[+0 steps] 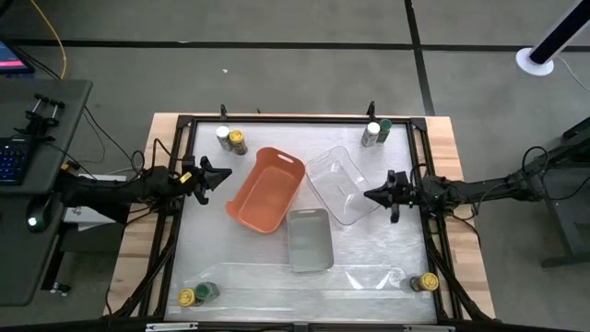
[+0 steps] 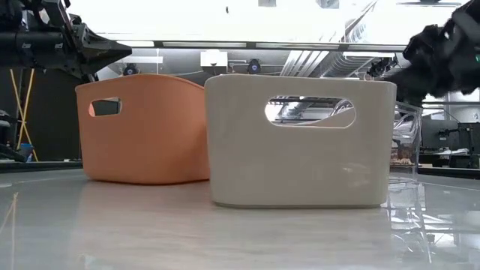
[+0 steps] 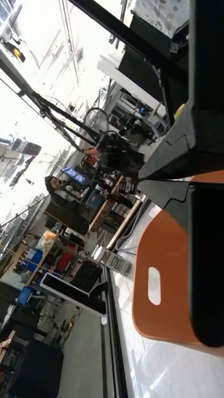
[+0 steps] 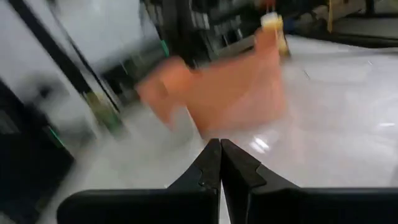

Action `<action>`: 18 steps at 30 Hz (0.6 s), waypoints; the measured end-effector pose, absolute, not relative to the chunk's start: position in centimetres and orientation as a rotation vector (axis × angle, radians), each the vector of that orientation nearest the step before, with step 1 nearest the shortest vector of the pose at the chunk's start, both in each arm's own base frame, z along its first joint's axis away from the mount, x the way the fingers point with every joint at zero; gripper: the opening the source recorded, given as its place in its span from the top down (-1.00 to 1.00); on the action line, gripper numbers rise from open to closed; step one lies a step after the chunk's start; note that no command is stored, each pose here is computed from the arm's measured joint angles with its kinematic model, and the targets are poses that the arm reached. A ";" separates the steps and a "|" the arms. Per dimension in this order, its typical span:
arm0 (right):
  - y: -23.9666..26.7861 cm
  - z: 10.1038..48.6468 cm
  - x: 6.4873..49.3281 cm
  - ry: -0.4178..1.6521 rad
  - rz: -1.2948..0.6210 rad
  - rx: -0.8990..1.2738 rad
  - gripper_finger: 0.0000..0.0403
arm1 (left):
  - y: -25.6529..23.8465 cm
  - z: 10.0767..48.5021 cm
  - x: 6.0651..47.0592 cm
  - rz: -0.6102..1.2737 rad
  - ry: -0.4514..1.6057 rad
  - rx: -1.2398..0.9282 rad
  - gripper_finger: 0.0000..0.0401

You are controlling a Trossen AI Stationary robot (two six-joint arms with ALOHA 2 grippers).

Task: Sort spices by type
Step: Put the right white seasoning bottle into the transparent bin

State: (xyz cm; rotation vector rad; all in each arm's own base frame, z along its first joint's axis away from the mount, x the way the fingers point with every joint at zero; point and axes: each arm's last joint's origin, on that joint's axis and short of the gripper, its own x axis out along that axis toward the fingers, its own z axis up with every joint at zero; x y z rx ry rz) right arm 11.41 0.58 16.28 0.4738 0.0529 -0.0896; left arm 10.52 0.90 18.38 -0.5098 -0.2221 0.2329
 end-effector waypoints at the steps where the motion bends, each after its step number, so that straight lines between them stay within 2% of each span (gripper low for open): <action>1: 0.5 17.0 11.4 -0.022 -0.092 0.538 1.00 | 0.9 18.4 10.5 0.234 -0.222 -0.510 1.00; 5: 0.1 20.3 10.8 -0.400 -0.116 0.635 1.00 | 0.9 18.4 10.5 0.233 -0.222 -0.510 1.00; 8: -0.2 23.0 9.6 -0.655 -0.131 0.502 1.00 | 0.9 18.4 10.5 0.233 -0.222 -0.510 1.00; 10: -0.6 25.4 9.0 -0.726 -0.243 0.440 1.00 | 0.9 18.4 10.5 0.233 -0.222 -0.510 1.00; 12: -1.3 28.1 9.1 -0.648 -0.422 0.399 1.00 | 0.9 18.4 10.5 0.234 -0.222 -0.510 1.00; 16: -2.9 32.9 10.3 -0.240 -0.727 0.271 1.00 | 0.9 18.4 10.5 0.233 -0.222 -0.510 1.00; 18: -4.1 34.7 11.0 -0.070 -0.876 0.285 1.00 | 0.9 18.4 10.5 0.233 -0.222 -0.510 1.00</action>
